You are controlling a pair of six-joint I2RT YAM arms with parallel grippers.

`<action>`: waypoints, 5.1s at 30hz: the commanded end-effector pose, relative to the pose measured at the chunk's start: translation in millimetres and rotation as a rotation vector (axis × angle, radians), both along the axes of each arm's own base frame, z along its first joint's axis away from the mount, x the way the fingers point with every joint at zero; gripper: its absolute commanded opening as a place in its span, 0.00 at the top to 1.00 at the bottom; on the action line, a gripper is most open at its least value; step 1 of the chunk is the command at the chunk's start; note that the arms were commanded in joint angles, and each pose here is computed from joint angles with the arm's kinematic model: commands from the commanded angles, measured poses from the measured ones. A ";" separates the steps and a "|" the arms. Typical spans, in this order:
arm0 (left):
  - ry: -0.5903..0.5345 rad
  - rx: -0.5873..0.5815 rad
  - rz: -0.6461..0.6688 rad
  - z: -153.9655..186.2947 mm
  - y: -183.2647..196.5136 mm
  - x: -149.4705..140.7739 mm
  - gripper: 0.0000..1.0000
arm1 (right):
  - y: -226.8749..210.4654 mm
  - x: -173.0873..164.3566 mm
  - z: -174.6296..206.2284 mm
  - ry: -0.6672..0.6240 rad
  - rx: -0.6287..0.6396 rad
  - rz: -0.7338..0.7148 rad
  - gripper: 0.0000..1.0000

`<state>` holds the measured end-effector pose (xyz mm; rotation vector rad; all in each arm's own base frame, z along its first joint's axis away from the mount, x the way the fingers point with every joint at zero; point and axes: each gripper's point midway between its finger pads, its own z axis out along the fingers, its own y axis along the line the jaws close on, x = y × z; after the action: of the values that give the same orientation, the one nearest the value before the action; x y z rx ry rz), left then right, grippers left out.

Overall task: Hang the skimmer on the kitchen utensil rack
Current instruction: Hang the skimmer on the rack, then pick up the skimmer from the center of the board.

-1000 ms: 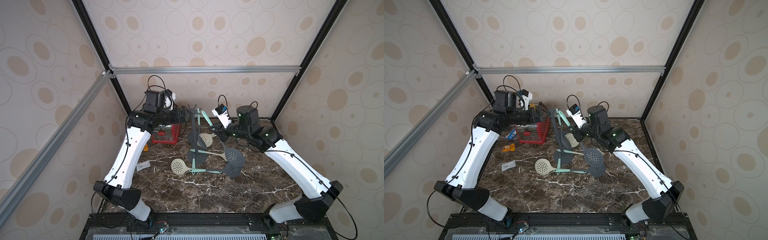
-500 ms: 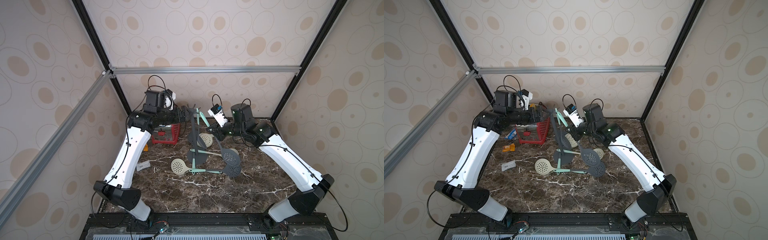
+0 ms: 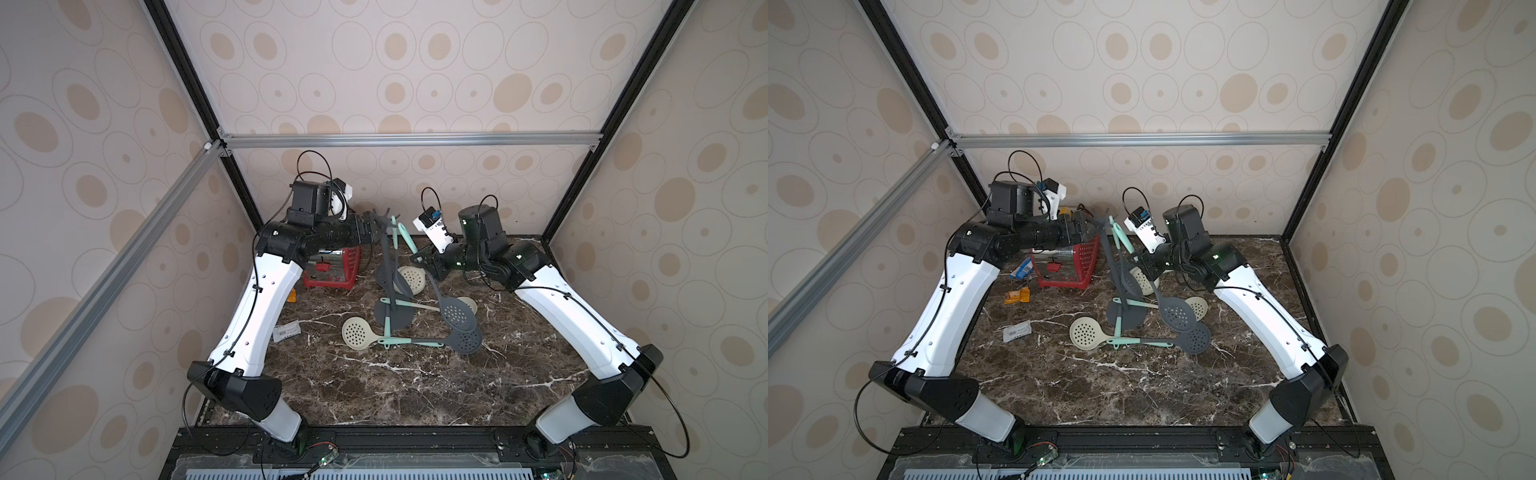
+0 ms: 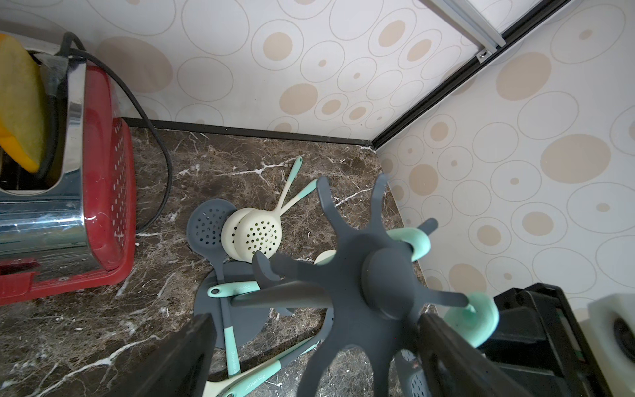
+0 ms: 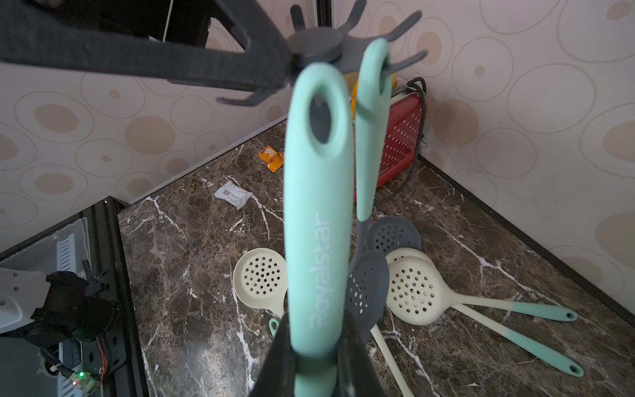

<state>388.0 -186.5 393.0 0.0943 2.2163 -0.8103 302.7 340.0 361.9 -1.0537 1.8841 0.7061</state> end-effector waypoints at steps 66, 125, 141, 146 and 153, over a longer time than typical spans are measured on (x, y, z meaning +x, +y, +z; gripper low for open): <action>0.001 0.056 0.011 -180.1 18.0 -182.2 0.03 | -223.8 -90.4 -255.7 0.598 -0.204 -0.708 0.30; -0.121 -0.528 -0.017 -53.8 -19.7 -181.7 0.03 | -202.1 -94.5 -132.2 0.532 0.475 -0.787 1.00; -0.133 -0.516 0.044 -55.0 -10.5 -176.3 0.50 | -158.2 -102.5 -97.8 0.445 0.576 -0.666 1.00; -0.160 -0.543 0.071 -47.7 -5.8 -173.8 0.45 | -153.3 -107.9 -95.5 0.446 0.587 -0.617 1.00; -0.181 -0.576 0.060 -35.5 -7.4 -174.0 0.55 | -149.8 -113.3 -105.6 0.463 0.566 -0.593 1.00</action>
<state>215.3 -194.8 339.2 -0.1766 1.8007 -1.2871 192.8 186.5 251.5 0.0665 2.0631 1.0526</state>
